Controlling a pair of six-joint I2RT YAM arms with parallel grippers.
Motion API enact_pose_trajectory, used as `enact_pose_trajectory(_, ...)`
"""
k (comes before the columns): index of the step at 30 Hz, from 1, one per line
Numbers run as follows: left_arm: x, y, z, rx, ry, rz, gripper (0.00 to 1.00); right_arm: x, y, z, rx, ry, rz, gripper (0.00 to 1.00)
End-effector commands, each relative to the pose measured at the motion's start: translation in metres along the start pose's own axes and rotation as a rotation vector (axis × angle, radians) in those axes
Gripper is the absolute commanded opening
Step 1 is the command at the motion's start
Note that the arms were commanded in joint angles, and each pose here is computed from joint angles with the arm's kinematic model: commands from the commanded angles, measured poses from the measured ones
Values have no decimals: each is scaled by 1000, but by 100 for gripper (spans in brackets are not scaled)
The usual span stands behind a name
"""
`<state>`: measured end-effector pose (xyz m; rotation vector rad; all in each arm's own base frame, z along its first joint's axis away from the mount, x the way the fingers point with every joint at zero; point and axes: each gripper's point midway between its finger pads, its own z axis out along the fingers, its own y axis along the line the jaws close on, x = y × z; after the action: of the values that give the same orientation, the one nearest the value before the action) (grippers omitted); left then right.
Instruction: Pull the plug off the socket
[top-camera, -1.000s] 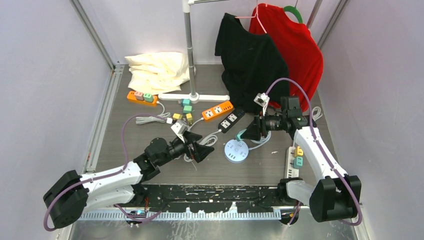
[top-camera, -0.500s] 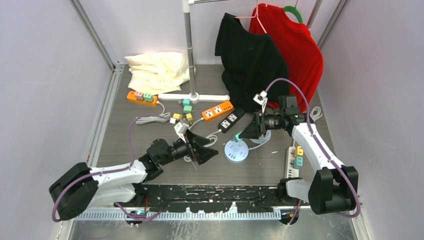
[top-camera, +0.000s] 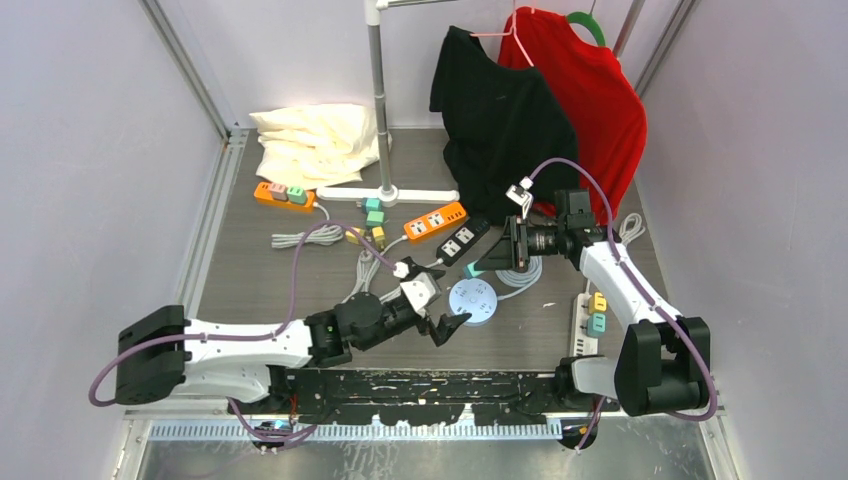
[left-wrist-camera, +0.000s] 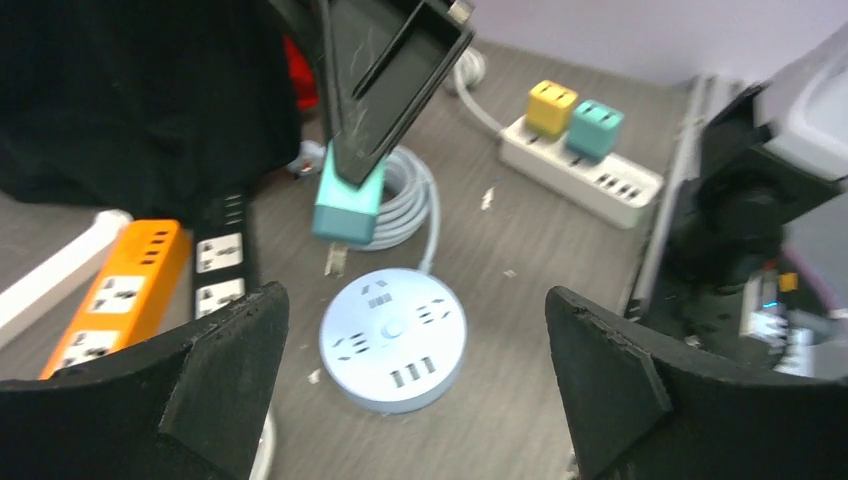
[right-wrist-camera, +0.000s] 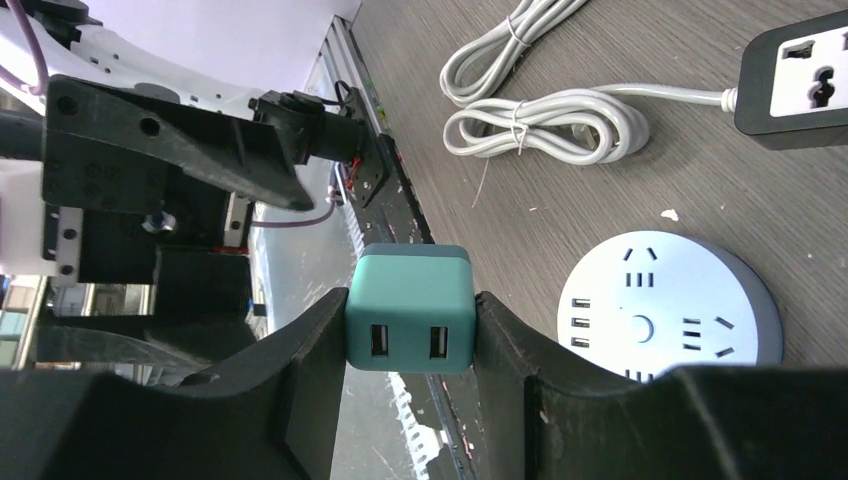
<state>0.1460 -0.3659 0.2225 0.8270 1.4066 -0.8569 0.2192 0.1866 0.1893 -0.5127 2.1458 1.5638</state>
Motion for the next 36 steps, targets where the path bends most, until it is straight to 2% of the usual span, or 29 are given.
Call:
enact_pose_trajectory(1,-3,29,11,-146,-14,173,99,-6,10,0,-35,-12,-15,1)
enact_pose_trajectory(6,0,23,34,-111,21,218,99,-5,9,1,-35,-9,-15,1)
enact_pose_trajectory(10,2,34,43,-130,22,223,97,-5,11,1,-35,-10,-21,1)
enact_pose_trajectory(16,3,49,54,-112,5,166,86,-5,12,2,-38,-6,-24,1)
enact_pose_trajectory(23,7,45,70,-73,25,174,66,-4,11,3,-36,-2,-25,1)
enact_pose_trajectory(36,1,45,78,-77,16,162,50,-2,11,4,-37,4,-22,1)
